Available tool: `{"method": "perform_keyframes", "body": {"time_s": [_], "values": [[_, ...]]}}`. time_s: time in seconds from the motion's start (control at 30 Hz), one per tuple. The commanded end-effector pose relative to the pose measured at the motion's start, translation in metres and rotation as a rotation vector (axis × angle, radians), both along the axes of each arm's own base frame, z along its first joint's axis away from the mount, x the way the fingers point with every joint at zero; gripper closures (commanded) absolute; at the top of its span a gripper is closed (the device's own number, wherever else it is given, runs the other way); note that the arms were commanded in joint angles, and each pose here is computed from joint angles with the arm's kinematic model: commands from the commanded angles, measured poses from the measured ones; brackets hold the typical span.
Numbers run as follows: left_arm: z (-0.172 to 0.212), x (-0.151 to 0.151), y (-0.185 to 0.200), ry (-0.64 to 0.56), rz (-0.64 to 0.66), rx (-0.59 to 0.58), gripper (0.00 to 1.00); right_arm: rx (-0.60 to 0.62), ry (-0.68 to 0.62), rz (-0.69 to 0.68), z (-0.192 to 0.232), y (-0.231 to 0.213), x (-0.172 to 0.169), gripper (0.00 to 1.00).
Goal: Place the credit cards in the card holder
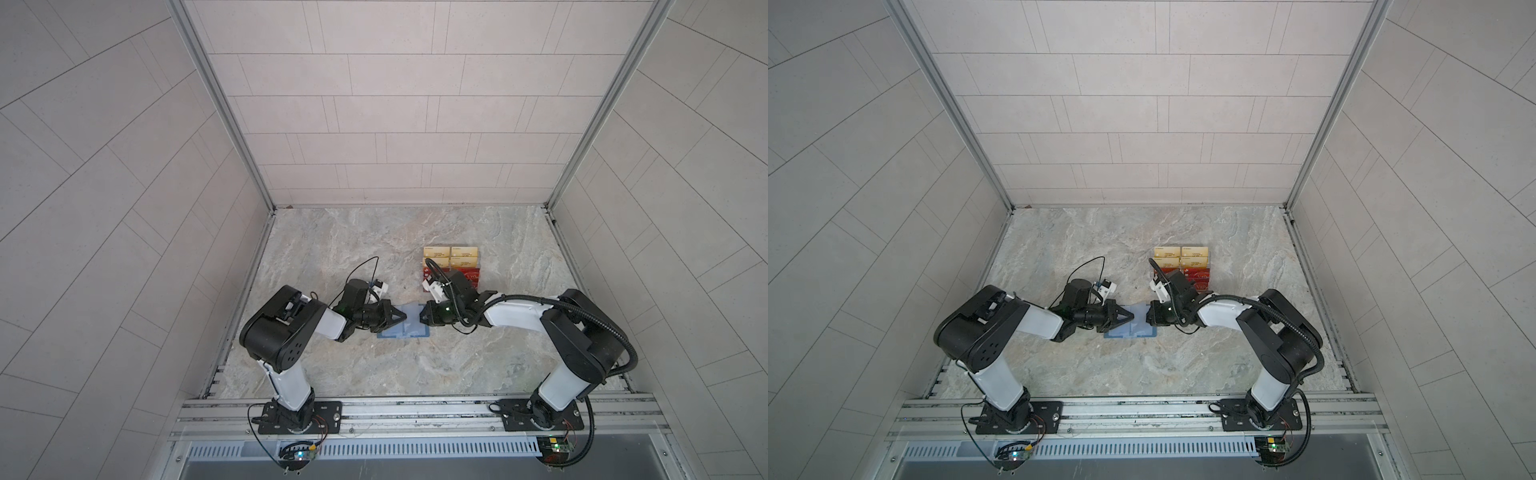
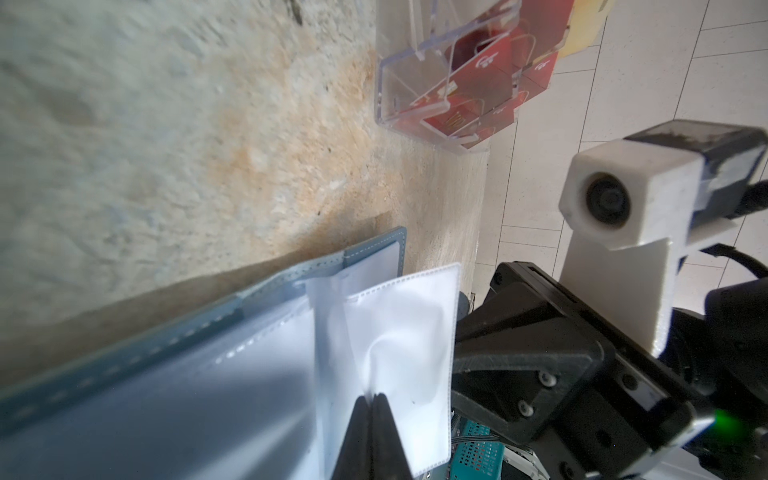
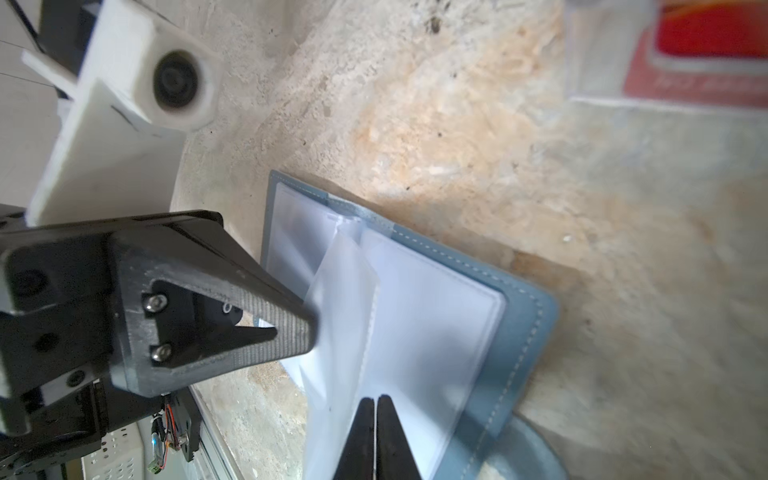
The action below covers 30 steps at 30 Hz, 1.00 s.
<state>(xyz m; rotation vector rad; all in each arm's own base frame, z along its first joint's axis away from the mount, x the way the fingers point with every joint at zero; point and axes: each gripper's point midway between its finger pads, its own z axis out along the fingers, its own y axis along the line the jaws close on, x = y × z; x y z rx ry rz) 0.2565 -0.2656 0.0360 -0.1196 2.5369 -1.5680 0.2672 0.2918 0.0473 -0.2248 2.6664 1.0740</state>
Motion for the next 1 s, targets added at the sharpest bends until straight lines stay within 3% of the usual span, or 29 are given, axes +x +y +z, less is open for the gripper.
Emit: {"method": "perform_keyframes", "body": {"time_s": [0.0, 0.07, 0.3, 0.57, 0.73, 0.97], "values": [[0.008, 0.002, 0.001, -0.026, 0.014, -0.017, 0.94, 0.024, -0.015, 0.007, 0.008, 0.012, 0.007, 0.92], [0.012, 0.004, 0.003, -0.034, 0.033, -0.015, 0.77, 0.031, -0.015, 0.013, 0.008, 0.017, 0.007, 0.92], [0.022, 0.006, 0.016, -0.063, 0.051, 0.116, 0.51, 0.032, -0.020, 0.040, 0.010, 0.030, 0.004, 0.92], [0.030, 0.003, 0.059, -0.112, 0.063, 0.419, 0.40, 0.030, -0.027, 0.075, 0.013, 0.047, 0.007, 0.92], [0.033, 0.000, 0.077, -0.127, 0.102, 0.462, 0.42, 0.028, -0.020, 0.095, 0.010, 0.056, 0.005, 0.92], [0.046, -0.011, 0.087, -0.163, 0.101, 0.491, 0.57, 0.050, -0.013, 0.084, 0.008, 0.069, 0.011, 0.92]]}}
